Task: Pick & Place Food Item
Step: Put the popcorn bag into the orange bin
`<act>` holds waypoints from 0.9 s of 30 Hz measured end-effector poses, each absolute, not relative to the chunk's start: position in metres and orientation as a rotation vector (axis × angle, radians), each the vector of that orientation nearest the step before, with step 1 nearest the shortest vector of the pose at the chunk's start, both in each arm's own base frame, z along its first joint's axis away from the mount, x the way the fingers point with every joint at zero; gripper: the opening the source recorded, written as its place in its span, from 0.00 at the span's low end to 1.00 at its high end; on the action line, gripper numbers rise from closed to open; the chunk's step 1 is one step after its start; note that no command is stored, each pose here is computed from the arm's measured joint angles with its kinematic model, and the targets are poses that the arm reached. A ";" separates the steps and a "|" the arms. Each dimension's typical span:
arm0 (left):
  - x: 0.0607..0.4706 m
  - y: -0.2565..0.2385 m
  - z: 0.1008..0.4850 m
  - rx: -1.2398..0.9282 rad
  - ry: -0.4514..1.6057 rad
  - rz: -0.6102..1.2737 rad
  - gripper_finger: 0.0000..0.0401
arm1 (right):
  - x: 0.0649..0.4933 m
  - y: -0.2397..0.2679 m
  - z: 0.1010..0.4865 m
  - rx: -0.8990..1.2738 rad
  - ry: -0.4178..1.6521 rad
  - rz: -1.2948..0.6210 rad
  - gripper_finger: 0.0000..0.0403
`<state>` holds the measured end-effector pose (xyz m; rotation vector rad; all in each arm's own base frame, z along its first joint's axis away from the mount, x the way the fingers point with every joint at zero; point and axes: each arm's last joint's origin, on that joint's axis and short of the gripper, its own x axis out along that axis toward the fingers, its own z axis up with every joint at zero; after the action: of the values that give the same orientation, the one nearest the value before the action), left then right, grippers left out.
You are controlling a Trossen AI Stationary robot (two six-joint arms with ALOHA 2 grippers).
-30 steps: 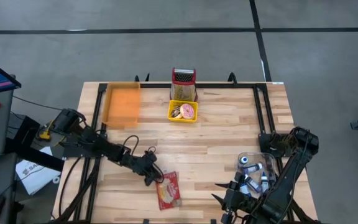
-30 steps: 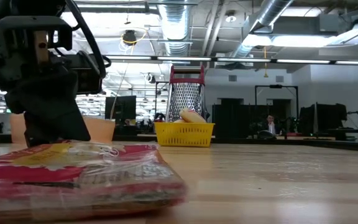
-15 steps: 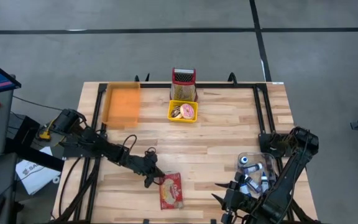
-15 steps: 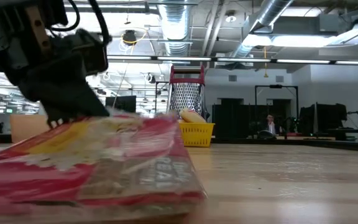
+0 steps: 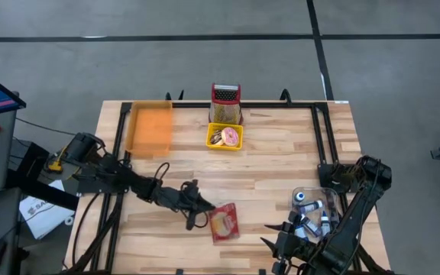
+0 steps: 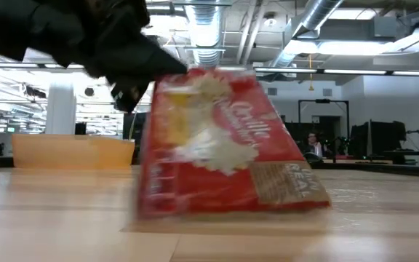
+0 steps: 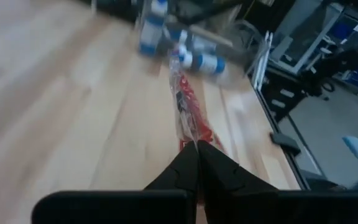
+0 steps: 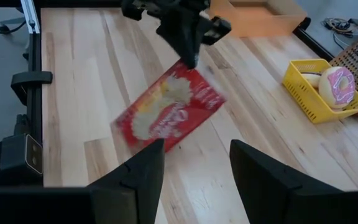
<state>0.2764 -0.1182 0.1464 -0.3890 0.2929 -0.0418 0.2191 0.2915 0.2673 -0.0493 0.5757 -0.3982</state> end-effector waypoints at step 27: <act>0.204 -0.017 0.282 0.047 0.085 0.677 0.00 | 0.219 0.291 0.267 -0.065 0.575 -0.398 0.43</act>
<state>0.2043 -0.0168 0.2819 0.0467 0.0847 0.6771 0.2191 0.2910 0.2674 -0.0645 0.5747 -0.3984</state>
